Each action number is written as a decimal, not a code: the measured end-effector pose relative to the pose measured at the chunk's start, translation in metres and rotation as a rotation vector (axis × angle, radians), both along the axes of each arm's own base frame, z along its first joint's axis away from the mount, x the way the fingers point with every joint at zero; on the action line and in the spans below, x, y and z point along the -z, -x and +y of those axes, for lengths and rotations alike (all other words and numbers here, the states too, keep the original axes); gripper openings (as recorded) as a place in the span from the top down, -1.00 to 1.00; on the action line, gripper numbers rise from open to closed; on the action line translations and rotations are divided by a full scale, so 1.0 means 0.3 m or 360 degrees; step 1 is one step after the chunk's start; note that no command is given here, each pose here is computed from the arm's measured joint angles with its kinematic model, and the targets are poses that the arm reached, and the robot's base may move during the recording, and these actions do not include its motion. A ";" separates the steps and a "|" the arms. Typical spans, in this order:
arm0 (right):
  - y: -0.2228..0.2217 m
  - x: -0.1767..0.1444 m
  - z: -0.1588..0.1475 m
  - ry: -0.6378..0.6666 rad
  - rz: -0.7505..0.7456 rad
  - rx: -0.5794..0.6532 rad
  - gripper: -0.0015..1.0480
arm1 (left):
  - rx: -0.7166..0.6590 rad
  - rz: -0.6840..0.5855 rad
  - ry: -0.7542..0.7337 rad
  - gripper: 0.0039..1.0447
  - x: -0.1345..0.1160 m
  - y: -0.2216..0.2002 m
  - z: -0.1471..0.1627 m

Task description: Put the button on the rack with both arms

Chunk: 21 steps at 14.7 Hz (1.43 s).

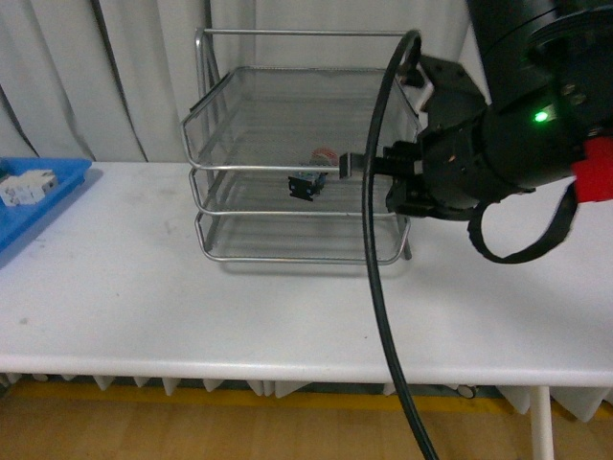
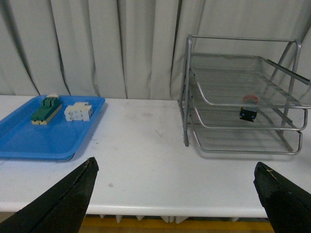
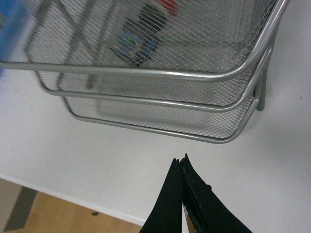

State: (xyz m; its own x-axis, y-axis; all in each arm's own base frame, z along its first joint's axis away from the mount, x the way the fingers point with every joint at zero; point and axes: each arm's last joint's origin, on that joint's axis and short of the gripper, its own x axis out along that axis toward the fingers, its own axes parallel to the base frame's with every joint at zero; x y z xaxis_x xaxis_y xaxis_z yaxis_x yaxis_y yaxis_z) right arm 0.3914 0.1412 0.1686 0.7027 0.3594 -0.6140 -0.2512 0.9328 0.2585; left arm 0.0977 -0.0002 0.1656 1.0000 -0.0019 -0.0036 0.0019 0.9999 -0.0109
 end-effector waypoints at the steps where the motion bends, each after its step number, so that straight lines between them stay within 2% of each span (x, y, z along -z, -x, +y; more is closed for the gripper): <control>1: 0.063 -0.046 -0.028 -0.0099 -0.0071 0.0012 0.97 | 0.0000 -0.0001 -0.0001 -0.88 0.000 0.000 0.000; 2: 0.120 -0.087 -0.065 -0.0215 -0.0141 0.0022 0.97 | 0.0000 0.0000 0.0000 -0.88 0.000 0.000 0.000; 4: 0.268 -0.189 -0.204 -0.0401 -0.0367 0.0260 0.97 | 0.0000 0.0000 -0.0001 -0.88 0.000 0.000 0.000; 6: 0.432 -0.224 -0.290 -0.0413 -0.0505 0.0392 0.97 | 0.0000 -0.0001 0.0000 -0.88 0.000 0.000 0.000; 7: 0.520 -0.217 -0.325 -0.0350 -0.0553 0.0412 0.97 | 0.0000 0.0000 -0.0001 -0.88 0.000 0.000 0.000; 8: 0.582 -0.224 -0.365 -0.0259 -0.0763 0.0466 0.97 | 0.0000 0.0000 0.0000 -0.88 0.000 0.000 0.000; 9: 0.657 -0.235 -0.432 -0.0073 -0.1000 0.0569 0.97 | -0.0001 -0.0001 0.0000 -0.88 0.000 0.000 0.000; 10: 0.734 -0.213 -0.478 0.0096 -0.1099 0.0645 0.97 | 0.0000 0.0000 0.0000 -0.88 0.000 0.000 0.000; 13: 0.798 -0.129 -0.471 0.0223 -0.1111 0.0555 0.97 | -0.0004 0.0000 -0.0001 -0.88 0.000 0.000 0.000; 21: 0.891 -0.038 -0.471 0.0245 -0.1134 0.0547 0.97 | -0.0002 -0.0001 0.0000 -0.88 0.000 0.000 0.000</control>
State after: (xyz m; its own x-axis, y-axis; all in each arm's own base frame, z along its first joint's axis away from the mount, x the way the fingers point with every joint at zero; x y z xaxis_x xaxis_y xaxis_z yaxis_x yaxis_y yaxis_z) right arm 0.1240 0.0000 0.1801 1.0000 -0.0004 -0.0013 0.0004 1.0000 0.0067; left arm 0.0977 -0.0001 0.1656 1.0000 -0.0008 -0.0032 0.0007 0.9999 -0.0109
